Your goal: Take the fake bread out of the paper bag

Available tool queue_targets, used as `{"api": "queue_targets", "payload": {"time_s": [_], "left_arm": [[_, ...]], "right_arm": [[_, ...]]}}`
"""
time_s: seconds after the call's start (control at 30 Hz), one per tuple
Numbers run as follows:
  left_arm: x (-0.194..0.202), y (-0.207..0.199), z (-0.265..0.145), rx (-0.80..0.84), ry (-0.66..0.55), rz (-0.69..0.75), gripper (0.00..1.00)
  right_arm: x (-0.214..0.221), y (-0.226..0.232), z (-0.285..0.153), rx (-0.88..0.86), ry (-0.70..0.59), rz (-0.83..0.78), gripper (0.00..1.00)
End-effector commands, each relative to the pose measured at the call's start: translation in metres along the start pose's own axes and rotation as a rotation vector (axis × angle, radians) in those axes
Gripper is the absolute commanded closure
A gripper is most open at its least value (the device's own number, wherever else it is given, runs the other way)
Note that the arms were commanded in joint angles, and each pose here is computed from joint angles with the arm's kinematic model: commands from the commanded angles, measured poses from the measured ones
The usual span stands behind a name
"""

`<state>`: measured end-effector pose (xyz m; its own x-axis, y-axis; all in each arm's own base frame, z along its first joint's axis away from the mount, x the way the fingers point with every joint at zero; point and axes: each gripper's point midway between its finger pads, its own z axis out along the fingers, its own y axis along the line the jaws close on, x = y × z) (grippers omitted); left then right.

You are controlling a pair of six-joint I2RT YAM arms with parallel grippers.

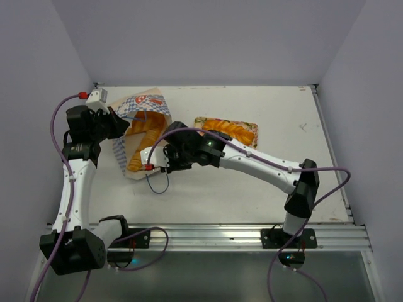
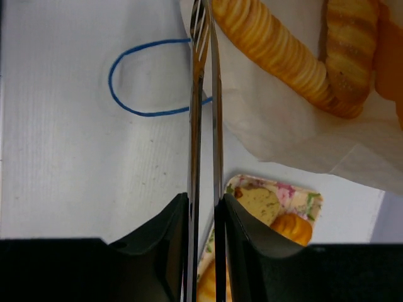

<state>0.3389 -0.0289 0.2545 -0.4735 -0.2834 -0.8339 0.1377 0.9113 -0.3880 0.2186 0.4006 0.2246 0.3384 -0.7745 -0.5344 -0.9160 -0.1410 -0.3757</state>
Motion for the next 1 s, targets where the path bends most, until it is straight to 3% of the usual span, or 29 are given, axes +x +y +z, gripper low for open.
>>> {"api": "queue_targets", "payload": {"time_s": [0.0,0.27,0.97], "left_arm": [[-0.017,-0.007,-0.012,-0.001,-0.037,0.026,1.0],[-0.021,-0.008,-0.015,-0.005,-0.055,0.034,1.0],[-0.022,-0.011,-0.014,0.013,-0.066,0.031,1.0]], "right_arm": [[-0.025,-0.052,-0.006,0.278,0.016,-0.088,0.68],[-0.006,-0.039,0.051,0.327,0.128,-0.199,0.66],[0.012,-0.013,0.079,0.35,0.213,-0.308,0.52]]}}
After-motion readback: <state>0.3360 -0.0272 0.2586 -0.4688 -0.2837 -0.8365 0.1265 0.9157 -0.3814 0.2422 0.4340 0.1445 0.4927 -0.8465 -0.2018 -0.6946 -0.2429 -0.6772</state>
